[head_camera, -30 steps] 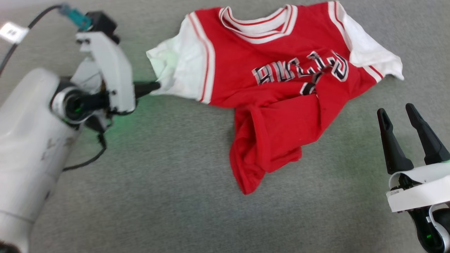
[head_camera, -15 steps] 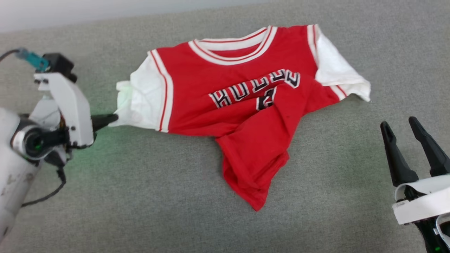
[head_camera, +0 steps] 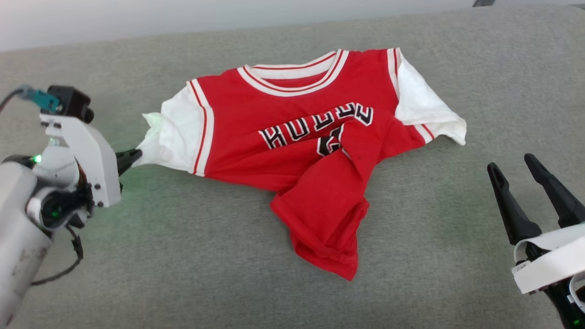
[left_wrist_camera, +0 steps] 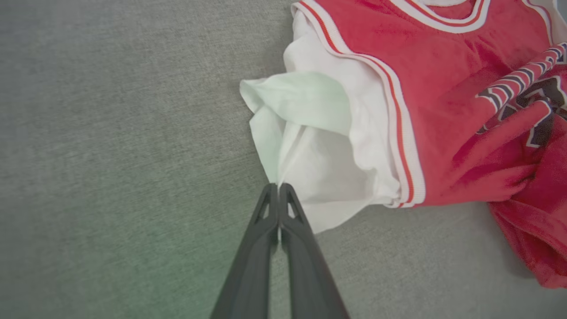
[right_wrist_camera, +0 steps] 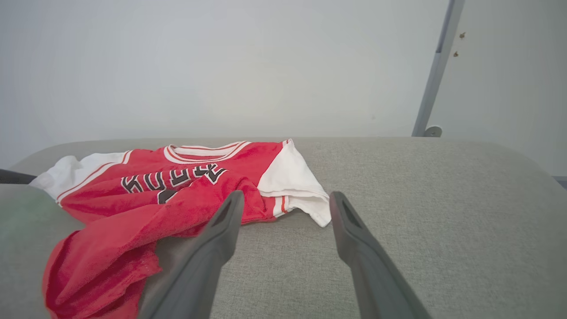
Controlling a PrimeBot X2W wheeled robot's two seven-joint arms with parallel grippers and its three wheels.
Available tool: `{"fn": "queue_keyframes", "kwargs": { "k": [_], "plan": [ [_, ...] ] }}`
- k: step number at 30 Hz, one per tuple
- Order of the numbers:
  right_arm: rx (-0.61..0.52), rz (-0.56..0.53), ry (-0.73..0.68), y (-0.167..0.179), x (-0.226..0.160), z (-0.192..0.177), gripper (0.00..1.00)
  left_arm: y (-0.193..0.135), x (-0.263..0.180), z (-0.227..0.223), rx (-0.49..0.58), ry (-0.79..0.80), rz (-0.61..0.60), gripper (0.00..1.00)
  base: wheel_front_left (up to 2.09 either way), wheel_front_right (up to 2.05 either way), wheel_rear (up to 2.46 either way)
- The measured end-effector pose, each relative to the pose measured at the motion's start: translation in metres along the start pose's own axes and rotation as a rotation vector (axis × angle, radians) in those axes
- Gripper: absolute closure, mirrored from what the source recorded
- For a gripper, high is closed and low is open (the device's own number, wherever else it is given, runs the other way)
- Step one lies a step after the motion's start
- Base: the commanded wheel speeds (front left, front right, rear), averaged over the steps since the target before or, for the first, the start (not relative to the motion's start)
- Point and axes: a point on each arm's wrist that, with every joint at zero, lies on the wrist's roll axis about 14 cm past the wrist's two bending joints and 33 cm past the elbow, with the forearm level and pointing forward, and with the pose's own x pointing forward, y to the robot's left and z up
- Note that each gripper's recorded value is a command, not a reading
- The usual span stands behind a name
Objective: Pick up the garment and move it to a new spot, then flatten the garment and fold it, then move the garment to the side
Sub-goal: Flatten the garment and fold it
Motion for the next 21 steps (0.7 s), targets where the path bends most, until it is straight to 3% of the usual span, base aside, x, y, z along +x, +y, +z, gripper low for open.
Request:
{"fn": "queue_keyframes", "kwargs": {
  "k": [1,11,18,21],
  "plan": [
    [-0.009,0.014,0.009,0.002,0.002,0.000,0.00,0.003,-0.002,0.000,0.009,-0.023,0.014,0.00,0.00,0.00,0.00],
    [-0.179,0.136,0.184,0.011,0.025,-0.022,0.00,0.017,-0.029,-0.008,0.027,-0.311,0.114,0.00,0.00,0.00,0.00],
    [-0.352,0.241,0.311,0.016,0.055,-0.030,0.00,-0.002,-0.056,-0.001,0.002,-0.635,0.118,0.00,0.00,0.00,0.00],
    [-0.408,0.277,0.353,0.018,0.071,-0.030,0.00,-0.005,-0.061,-0.014,-0.034,-0.682,0.149,0.00,0.00,0.00,0.00]
  ]
}}
